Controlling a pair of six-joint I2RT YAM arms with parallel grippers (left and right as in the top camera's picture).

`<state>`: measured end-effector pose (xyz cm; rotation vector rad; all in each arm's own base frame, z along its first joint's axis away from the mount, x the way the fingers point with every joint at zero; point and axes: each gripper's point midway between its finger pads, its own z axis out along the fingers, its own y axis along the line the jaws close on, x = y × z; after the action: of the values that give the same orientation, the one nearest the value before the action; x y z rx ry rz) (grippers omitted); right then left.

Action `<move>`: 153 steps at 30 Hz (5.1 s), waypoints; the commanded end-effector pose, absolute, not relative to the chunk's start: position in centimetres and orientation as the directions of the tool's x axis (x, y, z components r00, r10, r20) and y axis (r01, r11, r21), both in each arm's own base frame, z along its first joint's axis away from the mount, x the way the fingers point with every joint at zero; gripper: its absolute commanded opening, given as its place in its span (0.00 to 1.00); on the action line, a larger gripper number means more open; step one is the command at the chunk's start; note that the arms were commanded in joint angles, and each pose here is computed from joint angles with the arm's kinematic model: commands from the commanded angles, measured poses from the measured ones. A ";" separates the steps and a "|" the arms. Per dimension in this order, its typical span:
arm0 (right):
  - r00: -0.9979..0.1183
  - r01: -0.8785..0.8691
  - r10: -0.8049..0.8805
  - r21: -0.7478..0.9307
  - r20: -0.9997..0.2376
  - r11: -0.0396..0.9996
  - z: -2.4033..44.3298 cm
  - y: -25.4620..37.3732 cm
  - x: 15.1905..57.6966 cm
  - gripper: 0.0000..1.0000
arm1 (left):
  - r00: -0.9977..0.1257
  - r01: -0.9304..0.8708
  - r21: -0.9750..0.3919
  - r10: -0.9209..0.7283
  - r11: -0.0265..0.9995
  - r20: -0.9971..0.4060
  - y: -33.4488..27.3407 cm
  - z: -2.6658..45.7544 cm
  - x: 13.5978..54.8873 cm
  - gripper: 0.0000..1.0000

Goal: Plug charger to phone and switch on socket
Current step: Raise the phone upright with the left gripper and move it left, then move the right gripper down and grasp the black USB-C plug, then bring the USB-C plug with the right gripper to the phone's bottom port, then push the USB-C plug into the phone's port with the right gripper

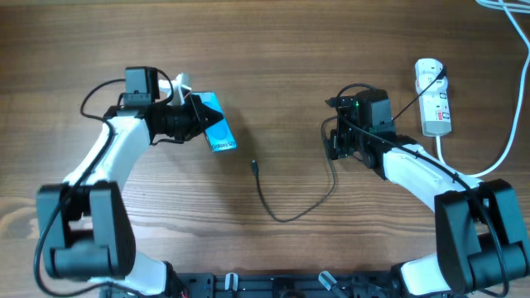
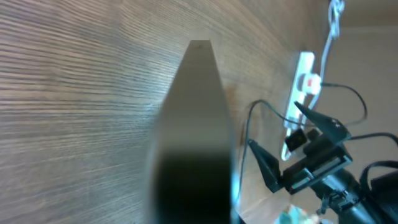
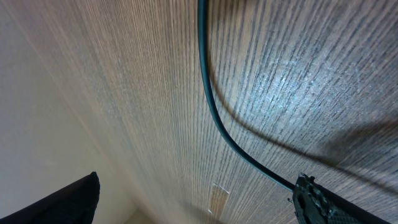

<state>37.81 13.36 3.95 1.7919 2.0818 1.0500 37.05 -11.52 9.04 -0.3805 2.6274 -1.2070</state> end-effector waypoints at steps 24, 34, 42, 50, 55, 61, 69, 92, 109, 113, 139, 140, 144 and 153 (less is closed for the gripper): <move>-0.865 0.127 0.285 0.370 -0.414 0.920 15.1 11.6 37.5 1.00 | -0.958 0.103 -0.913 -0.209 0.395 -0.198 -11.7 12.5 37.2 0.04; -0.873 -0.197 -0.007 0.339 -0.488 0.920 17.8 21.4 35.2 0.59 | -0.939 0.046 -0.916 -0.296 0.398 -0.176 -8.3 12.3 37.8 0.04; -0.858 -0.387 -0.292 0.158 -0.422 0.908 9.3 30.6 30.6 0.06 | -0.920 -0.007 -0.919 -0.362 0.394 -0.148 -5.8 11.7 37.7 0.04; -0.919 -0.372 -0.347 0.114 -0.188 0.921 0.4 32.3 25.6 0.37 | -0.921 -0.007 -0.919 -0.362 0.393 -0.148 -5.8 11.7 37.7 0.04; -0.918 -0.371 -0.349 0.093 -0.186 0.924 0.2 31.9 25.6 0.36 | -0.921 -0.008 -0.919 -0.362 0.393 -0.147 -5.8 11.7 37.7 0.04; -0.908 -0.350 -0.341 -0.007 -0.242 0.937 0.1 30.7 27.2 0.29 | -0.921 -0.008 -0.919 -0.362 0.393 -0.147 -5.8 11.7 37.7 0.04; -0.918 -0.363 -0.352 0.032 -0.185 0.931 -1.1 31.0 26.2 0.24 | -0.921 -0.008 -0.920 -0.362 0.393 -0.146 -5.8 11.7 37.7 0.04; -0.785 -0.605 -0.491 0.641 -0.378 0.473 13.6 36.5 24.3 0.04 | -0.902 -0.008 -0.953 -0.413 0.303 -0.123 -4.5 13.5 38.5 0.04; -0.846 -0.520 -0.326 0.520 -0.422 0.678 11.9 38.9 27.0 0.04 | -0.928 0.014 -0.945 -0.348 0.326 -0.133 -7.4 13.1 38.2 0.04; -0.845 -0.524 -0.340 0.510 -0.413 0.683 11.6 38.7 26.6 0.04 | -0.928 0.017 -0.945 -0.346 0.327 -0.137 -7.4 13.2 38.3 0.04; -0.847 -0.489 -0.297 0.429 -0.440 0.760 11.0 38.0 27.7 0.04 | -0.914 0.191 -0.903 -0.265 0.384 -0.306 -10.4 13.8 39.7 0.04; -0.857 -0.462 -0.266 0.431 -0.440 0.775 11.1 38.0 28.1 0.04 | -0.915 0.190 -0.904 -0.266 0.383 -0.305 -10.4 13.8 39.7 0.04; -0.863 -0.447 -0.247 0.439 -0.441 0.779 11.2 38.0 28.3 0.04 | -0.920 0.156 -0.914 -0.281 0.373 -0.272 -10.4 13.8 39.7 0.04; -0.868 -0.446 -0.255 0.439 -0.427 0.780 11.0 37.7 28.1 0.04 | -0.925 0.108 -0.930 -0.307 0.352 -0.224 -10.3 14.0 39.9 0.04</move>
<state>28.23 37.94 11.79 -0.5366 2.5995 0.7791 39.84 -10.40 13.78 -0.1788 2.2769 -1.5711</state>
